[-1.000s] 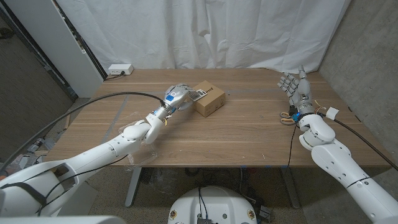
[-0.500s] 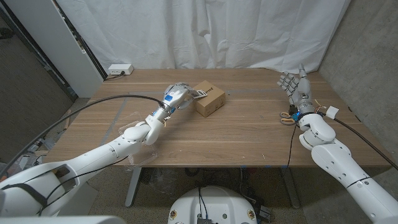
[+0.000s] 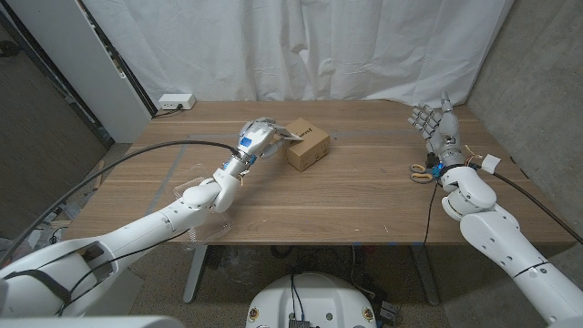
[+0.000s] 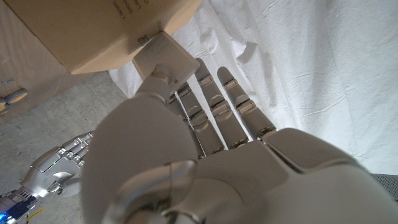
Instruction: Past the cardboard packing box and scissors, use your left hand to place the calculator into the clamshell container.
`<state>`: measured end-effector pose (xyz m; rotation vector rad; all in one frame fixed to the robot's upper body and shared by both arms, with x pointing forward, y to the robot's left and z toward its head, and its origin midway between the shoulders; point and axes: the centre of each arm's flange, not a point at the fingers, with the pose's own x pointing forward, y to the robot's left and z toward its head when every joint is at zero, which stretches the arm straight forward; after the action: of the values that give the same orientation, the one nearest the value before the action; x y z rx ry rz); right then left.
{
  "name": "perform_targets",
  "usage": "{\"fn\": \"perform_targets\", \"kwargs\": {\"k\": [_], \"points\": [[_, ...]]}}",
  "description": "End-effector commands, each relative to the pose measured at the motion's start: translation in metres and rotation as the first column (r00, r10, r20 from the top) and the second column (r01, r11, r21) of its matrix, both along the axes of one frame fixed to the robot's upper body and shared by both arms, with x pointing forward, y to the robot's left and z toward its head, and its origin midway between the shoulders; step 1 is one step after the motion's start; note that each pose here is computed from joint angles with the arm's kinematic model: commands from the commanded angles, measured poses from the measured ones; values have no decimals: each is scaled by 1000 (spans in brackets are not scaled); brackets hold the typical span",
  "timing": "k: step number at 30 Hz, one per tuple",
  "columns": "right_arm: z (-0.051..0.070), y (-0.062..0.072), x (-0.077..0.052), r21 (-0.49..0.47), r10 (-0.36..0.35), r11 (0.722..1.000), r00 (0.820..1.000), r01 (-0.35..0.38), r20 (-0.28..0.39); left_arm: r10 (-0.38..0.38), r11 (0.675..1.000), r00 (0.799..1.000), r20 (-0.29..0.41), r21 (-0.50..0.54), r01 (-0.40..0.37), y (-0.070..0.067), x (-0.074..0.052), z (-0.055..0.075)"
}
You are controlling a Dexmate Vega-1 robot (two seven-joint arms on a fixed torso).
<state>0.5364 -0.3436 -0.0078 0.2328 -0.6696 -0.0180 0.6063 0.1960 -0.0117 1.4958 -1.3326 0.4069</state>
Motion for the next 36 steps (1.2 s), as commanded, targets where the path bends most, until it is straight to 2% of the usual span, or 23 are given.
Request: {"fn": "perform_targets", "kwargs": {"k": [1, 11, 18, 27, 36], "points": [[-1, -4, -5, 5, 0, 1000, 1000, 0, 10, -7, 1000, 999, 33, -22, 8, -3, -5, 7], [-1, -5, -9, 0, -3, 1000, 1000, 3, 11, -11, 998, 998, 54, -60, 14, -4, -13, 16], [-2, -4, -11, 0, 0, 1000, 1000, 0, 16, -8, 997, 998, 62, -72, 13, -2, -20, 18], [-1, -5, -15, -23, -1, 1000, 1000, 2, 10, 2, 996, 999, 53, -84, 2, 1, -35, 18], [-6, -10, -18, -21, -1, 1000, 1000, 1, 9, 13, 994, 1000, 27, -105, -10, 4, -51, 21]]}}
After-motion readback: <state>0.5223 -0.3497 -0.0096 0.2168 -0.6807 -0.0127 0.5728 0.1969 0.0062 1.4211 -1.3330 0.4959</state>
